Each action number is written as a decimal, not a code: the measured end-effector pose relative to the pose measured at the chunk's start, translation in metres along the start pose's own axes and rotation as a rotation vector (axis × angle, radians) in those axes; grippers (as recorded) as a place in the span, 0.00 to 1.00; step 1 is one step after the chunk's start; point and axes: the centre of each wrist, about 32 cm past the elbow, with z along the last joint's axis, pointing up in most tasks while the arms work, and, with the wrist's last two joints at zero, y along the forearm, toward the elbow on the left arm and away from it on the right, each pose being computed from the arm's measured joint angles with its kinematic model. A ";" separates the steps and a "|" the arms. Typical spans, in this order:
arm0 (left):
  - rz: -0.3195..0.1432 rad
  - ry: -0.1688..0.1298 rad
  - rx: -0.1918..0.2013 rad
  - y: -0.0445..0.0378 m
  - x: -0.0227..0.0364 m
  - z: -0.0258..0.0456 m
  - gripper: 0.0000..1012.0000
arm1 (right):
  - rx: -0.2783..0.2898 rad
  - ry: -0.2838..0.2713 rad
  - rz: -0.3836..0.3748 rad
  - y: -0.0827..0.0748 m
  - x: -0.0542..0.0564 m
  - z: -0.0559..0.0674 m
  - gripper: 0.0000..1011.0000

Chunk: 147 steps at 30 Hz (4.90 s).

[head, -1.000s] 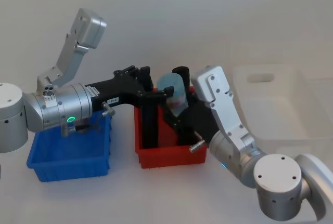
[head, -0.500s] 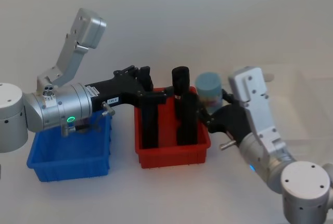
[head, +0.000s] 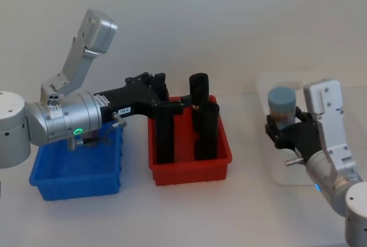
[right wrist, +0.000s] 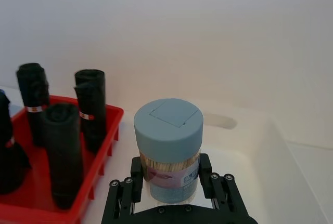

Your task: Pick the cotton swabs from the blue box and place them into the white box.

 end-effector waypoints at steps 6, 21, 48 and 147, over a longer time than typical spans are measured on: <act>0.000 0.000 0.000 0.0000 0.0000 0.0000 0.99 | -0.038 0.018 -0.029 0.006 0.012 -0.011 0.63; 0.000 0.000 0.000 0.0000 0.0000 0.0000 0.99 | -0.106 0.060 -0.047 0.021 0.032 -0.033 0.63; 0.000 0.000 0.000 0.0000 0.0000 0.0000 0.99 | -0.003 0.060 -0.064 0.014 0.040 -0.038 0.99; 0.528 -0.148 -0.143 -0.0151 -0.1260 -0.1054 0.99 | 0.170 0.153 0.172 -0.067 0.023 -0.029 0.99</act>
